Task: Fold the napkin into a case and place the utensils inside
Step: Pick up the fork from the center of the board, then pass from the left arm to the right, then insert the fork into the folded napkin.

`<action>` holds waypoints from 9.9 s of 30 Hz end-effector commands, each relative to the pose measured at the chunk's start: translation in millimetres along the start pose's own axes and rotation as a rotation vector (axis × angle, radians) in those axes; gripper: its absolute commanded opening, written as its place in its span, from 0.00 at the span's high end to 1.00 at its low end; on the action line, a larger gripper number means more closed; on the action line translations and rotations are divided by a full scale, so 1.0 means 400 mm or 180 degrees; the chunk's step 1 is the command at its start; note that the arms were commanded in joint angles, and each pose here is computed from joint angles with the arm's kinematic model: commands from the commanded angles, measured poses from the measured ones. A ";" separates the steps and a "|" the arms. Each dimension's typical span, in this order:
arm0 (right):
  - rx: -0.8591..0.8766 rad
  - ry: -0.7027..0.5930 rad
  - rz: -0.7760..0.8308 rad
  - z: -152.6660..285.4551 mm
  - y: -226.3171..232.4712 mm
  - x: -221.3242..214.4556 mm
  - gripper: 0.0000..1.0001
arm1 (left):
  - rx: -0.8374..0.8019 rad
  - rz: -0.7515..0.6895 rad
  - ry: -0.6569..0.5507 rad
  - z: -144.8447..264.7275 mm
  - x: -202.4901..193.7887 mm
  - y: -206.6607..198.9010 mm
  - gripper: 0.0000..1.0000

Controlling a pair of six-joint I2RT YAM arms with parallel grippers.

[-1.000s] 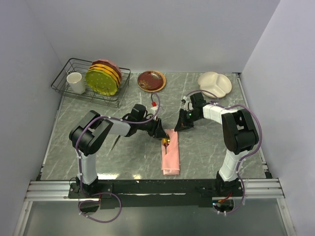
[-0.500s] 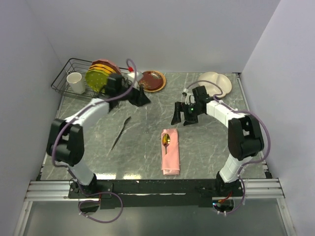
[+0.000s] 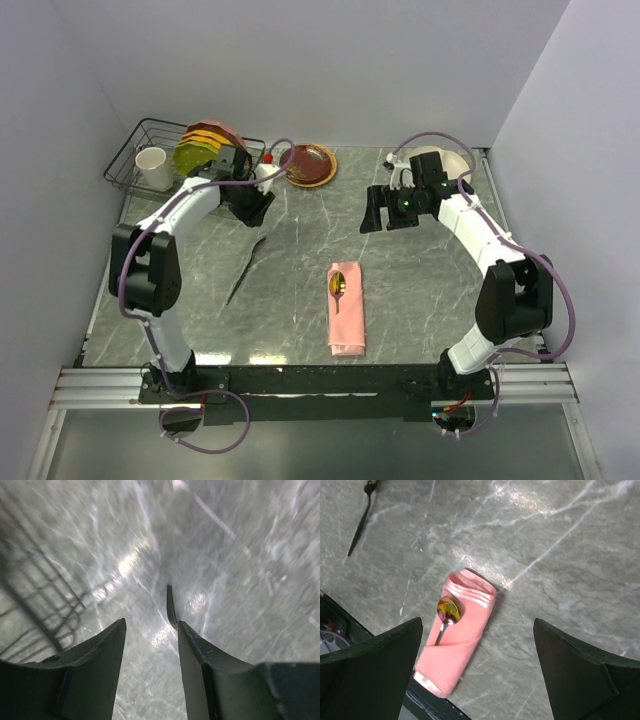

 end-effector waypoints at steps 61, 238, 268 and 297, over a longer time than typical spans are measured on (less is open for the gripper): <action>0.0650 -0.0923 0.0101 0.123 0.278 0.053 0.78 | -0.0871 0.1066 -0.2548 0.206 0.614 -0.256 0.99; -0.0940 0.0186 -0.0612 -0.173 0.083 -0.319 0.99 | 0.0356 0.2392 -0.1723 0.133 0.011 -0.177 0.01; -0.0998 0.0391 -0.0632 -0.172 0.068 -0.390 0.96 | 0.0297 0.2443 -0.1745 0.129 0.002 -0.193 0.01; -0.0781 -0.0207 -0.0277 -0.088 0.165 -0.249 0.52 | 0.0417 0.1960 -0.1722 0.178 0.038 -0.163 0.01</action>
Point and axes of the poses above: each gripper's point midway between its finger pads, its own z axis back along the fingers, its own y axis along the line the jaws close on, x = y × z, the point moved 5 cm from there along z, back along the fingers, and after that the axes turned 15 degrees about -z, right-handed, at the moved point
